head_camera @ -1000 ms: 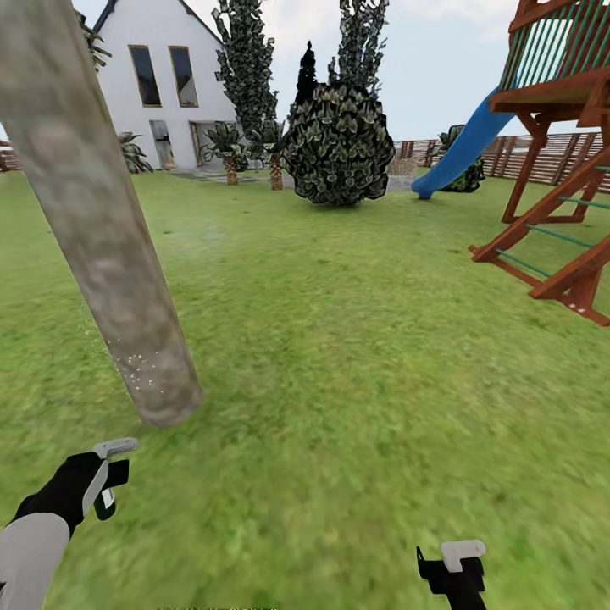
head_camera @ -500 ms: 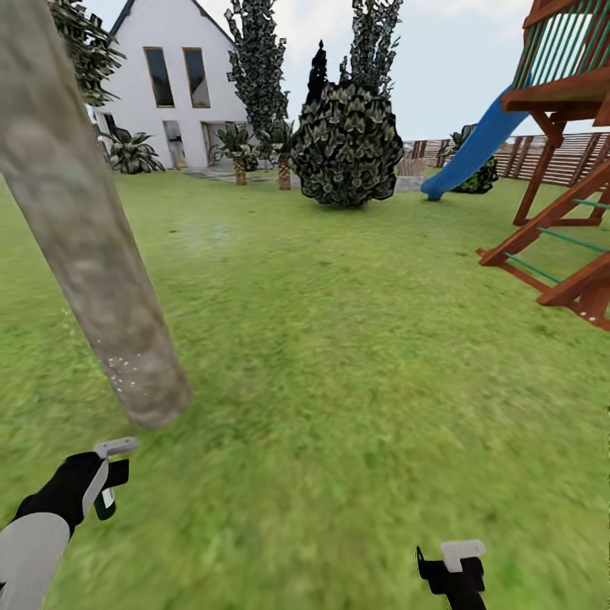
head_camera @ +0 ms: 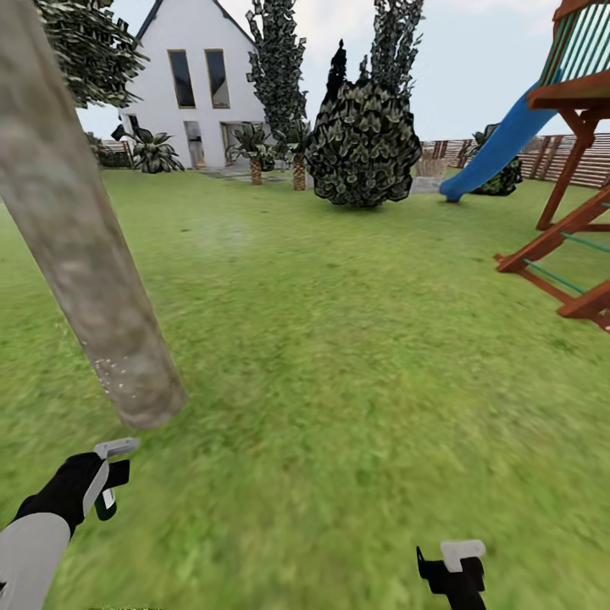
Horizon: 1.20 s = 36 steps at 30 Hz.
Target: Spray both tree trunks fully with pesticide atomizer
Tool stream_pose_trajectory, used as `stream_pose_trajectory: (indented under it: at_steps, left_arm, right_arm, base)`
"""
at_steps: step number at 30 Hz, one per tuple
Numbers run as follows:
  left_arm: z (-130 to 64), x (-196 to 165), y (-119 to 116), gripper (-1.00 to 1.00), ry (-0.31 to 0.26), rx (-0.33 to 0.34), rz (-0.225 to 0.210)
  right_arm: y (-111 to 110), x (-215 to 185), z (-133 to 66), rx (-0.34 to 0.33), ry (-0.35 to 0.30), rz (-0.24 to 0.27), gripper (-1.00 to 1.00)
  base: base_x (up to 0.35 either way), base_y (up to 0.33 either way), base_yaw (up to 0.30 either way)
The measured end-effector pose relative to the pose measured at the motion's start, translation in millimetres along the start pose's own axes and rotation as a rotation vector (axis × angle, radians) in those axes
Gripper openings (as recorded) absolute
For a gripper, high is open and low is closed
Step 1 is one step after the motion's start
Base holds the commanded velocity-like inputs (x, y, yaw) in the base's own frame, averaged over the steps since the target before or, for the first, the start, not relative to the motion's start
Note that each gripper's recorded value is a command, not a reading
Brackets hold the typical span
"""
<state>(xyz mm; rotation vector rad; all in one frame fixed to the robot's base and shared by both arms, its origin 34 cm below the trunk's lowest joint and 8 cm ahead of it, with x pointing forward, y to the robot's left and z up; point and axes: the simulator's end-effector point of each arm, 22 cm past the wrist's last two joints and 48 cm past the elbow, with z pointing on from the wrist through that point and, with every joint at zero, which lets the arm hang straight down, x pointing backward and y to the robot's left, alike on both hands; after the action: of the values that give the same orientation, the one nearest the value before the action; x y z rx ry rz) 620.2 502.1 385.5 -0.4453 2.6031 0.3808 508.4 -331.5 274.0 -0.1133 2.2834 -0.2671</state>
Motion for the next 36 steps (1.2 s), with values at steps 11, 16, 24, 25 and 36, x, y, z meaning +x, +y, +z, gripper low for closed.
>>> stream_pose_trajectory:
  at_steps: [11, 16, 24, 25, 36]
  left_arm:
    - [0.0, -0.1, -0.2, -1.00, 0.000, 0.000, 0.000]
    - [0.0, 0.0, -0.1, -1.00, 0.000, 0.000, 0.000]
    - [-5.2, -3.8, -41.7, -1.00, -0.005, 0.056, 0.005]
    - [-6.9, -5.1, -52.5, -1.00, -0.005, 0.071, 0.009]
    - [-41.4, -97.5, -70.3, -1.00, -0.057, 0.197, 0.021]
  right_arm:
    - [0.0, 0.0, -0.1, -0.001, 0.000, 0.000, 1.00]
    - [0.1, 0.1, 0.0, -0.001, 0.000, 0.000, 1.00]
    - [0.1, 0.3, 0.0, -0.001, 0.001, 0.000, 1.00]
    - [0.0, 0.3, 0.0, 0.000, 0.001, 0.000, 1.00]
    - [-0.9, 0.6, 0.0, 0.000, 0.001, -0.001, 1.00]
  base:
    - [0.128, -0.260, 0.196]
    - [0.116, -0.248, 0.083]
    - [0.006, -0.032, 0.167]
    - [0.000, -0.001, 0.011]
    - [0.000, 0.000, 0.001]
